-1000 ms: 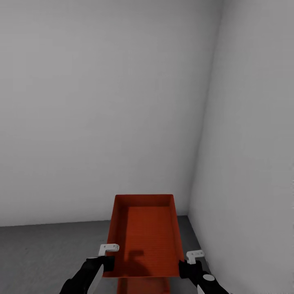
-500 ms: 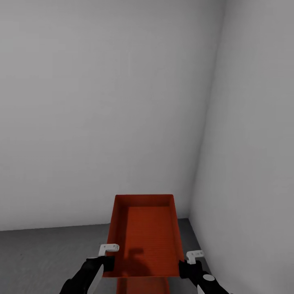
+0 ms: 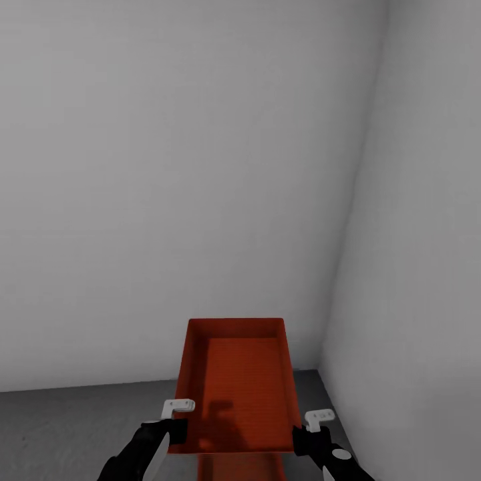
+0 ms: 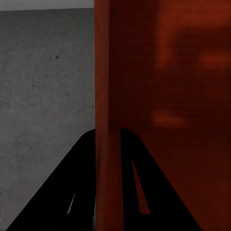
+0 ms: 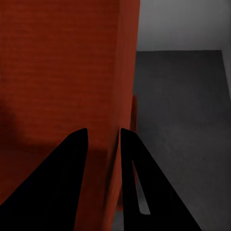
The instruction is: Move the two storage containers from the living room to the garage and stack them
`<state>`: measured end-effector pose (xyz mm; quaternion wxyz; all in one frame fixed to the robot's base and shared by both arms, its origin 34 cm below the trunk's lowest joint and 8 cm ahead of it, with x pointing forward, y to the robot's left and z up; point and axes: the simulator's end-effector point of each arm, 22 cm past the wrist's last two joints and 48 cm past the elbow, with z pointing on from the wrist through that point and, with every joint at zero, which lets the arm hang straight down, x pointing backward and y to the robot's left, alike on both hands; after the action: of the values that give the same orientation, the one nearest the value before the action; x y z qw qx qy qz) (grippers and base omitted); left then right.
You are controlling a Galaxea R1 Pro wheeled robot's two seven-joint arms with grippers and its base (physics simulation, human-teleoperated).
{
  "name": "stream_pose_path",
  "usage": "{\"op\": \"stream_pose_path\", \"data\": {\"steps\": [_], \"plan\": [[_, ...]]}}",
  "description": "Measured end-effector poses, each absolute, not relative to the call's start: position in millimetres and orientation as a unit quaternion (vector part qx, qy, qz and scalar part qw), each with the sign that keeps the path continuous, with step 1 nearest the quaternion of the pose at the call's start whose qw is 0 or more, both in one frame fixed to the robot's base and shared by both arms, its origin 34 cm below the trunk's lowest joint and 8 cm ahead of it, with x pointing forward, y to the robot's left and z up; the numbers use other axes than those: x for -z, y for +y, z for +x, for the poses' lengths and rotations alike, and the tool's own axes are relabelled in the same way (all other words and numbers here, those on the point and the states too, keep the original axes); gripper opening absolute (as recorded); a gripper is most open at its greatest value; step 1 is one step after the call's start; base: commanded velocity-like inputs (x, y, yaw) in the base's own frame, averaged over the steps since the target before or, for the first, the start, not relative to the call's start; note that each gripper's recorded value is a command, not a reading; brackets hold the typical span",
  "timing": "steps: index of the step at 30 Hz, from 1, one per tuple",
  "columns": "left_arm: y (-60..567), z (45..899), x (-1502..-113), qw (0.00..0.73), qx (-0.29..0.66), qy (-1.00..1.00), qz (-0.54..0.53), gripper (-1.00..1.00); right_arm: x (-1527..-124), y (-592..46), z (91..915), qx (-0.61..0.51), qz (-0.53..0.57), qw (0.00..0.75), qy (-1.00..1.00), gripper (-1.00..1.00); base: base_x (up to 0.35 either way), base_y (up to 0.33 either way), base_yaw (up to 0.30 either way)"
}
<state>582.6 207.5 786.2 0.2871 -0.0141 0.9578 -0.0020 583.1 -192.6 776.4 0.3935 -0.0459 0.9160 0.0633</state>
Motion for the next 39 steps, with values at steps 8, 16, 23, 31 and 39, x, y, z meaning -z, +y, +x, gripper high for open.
{"op": "stream_pose_path", "data": {"steps": [8, 16, 23, 31, 39], "plan": [[207.6, 582.7, -786.5, 0.287, 0.002, 0.958, -0.014, -1.00, -776.7, -192.4, 583.2, -0.063, -0.046, 0.394, 0.916, -1.00, 0.014, 0.007, 0.000], [207.6, 582.5, -786.8, 0.288, 0.002, 0.958, -0.014, -1.00, -777.1, -192.5, 583.0, -0.063, -0.046, 0.394, 0.916, -1.00, 0.190, -0.056, 0.000], [207.7, 582.7, -786.5, 0.287, 0.002, 0.958, -0.014, -1.00, -776.7, -192.4, 583.2, -0.063, -0.046, 0.394, 0.916, -1.00, 0.049, -0.019, 0.000], [207.7, 582.7, -786.5, 0.287, 0.002, 0.958, -0.014, -1.00, -776.7, -192.4, 583.2, -0.063, -0.046, 0.394, 0.916, -1.00, 0.001, 0.000, 0.000], [207.6, 582.6, -786.5, 0.287, 0.002, 0.958, -0.014, -1.00, -776.8, -192.5, 583.2, -0.063, -0.046, 0.394, 0.916, -1.00, 0.034, -0.048, 0.000]]}}
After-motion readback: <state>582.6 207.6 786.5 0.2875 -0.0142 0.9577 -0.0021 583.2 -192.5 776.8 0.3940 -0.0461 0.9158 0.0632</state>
